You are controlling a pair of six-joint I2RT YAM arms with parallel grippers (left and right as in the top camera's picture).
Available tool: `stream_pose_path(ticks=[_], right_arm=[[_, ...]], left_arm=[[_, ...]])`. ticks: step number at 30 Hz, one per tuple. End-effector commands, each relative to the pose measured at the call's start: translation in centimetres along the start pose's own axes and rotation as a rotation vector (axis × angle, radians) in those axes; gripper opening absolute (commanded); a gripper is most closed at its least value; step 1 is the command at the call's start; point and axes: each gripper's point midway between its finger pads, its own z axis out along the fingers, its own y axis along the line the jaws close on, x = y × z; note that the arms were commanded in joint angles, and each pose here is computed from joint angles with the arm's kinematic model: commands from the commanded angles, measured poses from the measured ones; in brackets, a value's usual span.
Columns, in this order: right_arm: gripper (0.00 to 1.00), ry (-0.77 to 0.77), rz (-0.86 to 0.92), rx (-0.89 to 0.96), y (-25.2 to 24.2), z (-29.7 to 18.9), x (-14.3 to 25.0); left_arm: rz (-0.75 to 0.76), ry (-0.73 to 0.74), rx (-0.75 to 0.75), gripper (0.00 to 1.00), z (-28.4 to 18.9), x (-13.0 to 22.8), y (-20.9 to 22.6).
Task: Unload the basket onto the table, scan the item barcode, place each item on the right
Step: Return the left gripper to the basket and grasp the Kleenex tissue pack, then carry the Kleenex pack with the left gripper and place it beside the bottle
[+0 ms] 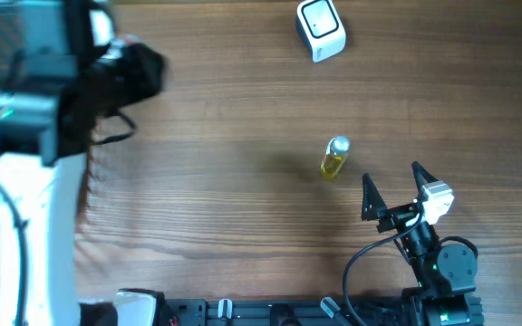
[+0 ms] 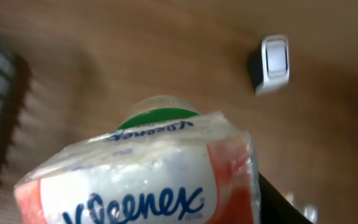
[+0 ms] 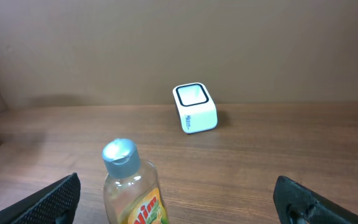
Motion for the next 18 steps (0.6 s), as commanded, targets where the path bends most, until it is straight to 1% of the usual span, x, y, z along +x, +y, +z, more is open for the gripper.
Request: stream_pose_path(ticks=[1,5,6,9,12,18], right_arm=[[1.0,-0.005,0.001,0.009,-0.2,0.0,-0.1],[1.0,-0.005,0.001,0.009,-0.2,0.0,-0.1],[1.0,-0.005,0.001,0.009,-0.2,0.0,-0.1],[1.0,-0.005,0.001,0.009,-0.2,0.0,-0.1],[1.0,-0.005,0.001,0.009,-0.2,0.0,-0.1],[1.0,-0.005,0.001,0.009,-0.2,0.0,-0.1]], left_arm=[[0.088,0.121,-0.013,0.42,4.0,2.7,-3.0],[0.127,0.241,-0.026,0.44,7.7,5.9,-5.1],[0.119,0.277,-0.036,0.44,9.1,7.0,-5.7],[0.1,0.321,-0.052,0.44,11.4,8.9,-6.4],[0.062,0.348,-0.072,0.43,13.2,10.6,-6.7],[0.04,0.358,-0.071,0.44,16.3,13.7,-7.3]])
